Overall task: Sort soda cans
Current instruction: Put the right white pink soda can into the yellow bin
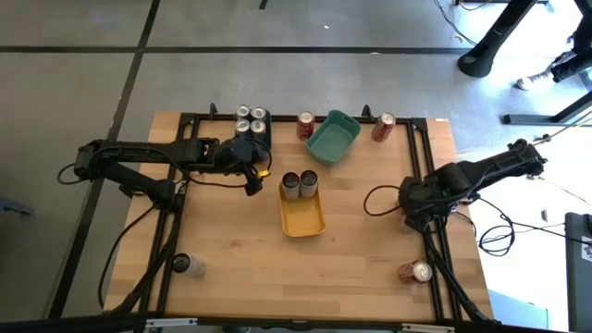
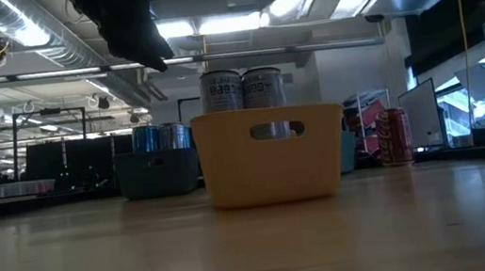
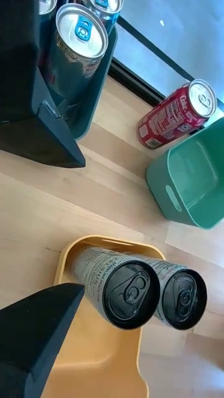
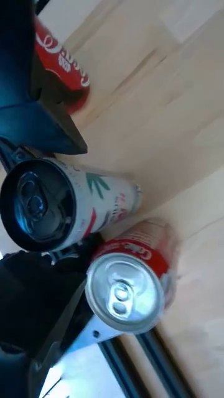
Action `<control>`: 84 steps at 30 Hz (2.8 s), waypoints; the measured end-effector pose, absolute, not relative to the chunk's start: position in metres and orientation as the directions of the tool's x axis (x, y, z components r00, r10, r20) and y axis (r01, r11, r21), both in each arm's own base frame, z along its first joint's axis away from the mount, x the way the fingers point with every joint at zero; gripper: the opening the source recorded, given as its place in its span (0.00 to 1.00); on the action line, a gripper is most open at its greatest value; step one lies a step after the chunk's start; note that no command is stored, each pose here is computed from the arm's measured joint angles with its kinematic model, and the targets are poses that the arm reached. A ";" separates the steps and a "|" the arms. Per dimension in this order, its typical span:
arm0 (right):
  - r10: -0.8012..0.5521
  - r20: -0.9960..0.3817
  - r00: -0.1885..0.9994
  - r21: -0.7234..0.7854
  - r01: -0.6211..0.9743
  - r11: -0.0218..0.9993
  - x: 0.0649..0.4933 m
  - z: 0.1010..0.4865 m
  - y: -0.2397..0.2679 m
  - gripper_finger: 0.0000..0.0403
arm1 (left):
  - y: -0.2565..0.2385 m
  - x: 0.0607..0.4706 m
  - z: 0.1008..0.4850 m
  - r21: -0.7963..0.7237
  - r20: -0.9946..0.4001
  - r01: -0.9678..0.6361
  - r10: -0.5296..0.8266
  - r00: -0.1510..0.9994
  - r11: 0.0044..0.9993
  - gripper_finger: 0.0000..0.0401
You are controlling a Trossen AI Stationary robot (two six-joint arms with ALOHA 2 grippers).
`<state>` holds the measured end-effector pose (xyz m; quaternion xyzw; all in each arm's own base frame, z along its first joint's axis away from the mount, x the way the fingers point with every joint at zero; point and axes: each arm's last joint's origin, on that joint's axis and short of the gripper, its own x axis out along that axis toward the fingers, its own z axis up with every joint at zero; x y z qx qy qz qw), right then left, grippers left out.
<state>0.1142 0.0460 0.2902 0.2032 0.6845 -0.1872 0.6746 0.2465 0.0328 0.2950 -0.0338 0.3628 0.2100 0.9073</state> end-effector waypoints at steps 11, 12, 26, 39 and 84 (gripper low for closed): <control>0.057 -0.994 -0.096 -0.004 0.539 0.842 0.110 0.273 0.049 0.80 | 0.033 0.247 0.295 0.079 -0.673 -0.416 0.356 0.648 0.906 0.76; 0.066 -0.991 -0.113 -0.005 0.540 0.841 0.109 0.270 0.050 0.80 | 0.033 0.246 0.295 0.077 -0.673 -0.418 0.356 0.648 0.905 0.76; 0.105 -0.982 -0.160 -0.002 0.555 0.832 0.107 0.262 0.050 0.80 | 0.033 0.247 0.295 0.073 -0.673 -0.421 0.356 0.648 0.904 0.76; 0.122 -0.982 -0.142 0.020 0.569 0.822 0.109 0.263 0.051 0.60 | 0.033 0.247 0.295 0.072 -0.672 -0.421 0.356 0.649 0.904 0.76; -0.025 -0.576 0.817 0.017 0.043 0.999 0.238 0.315 0.080 0.60 | -0.015 0.275 0.313 -0.100 -0.433 -0.237 0.172 0.885 0.966 0.56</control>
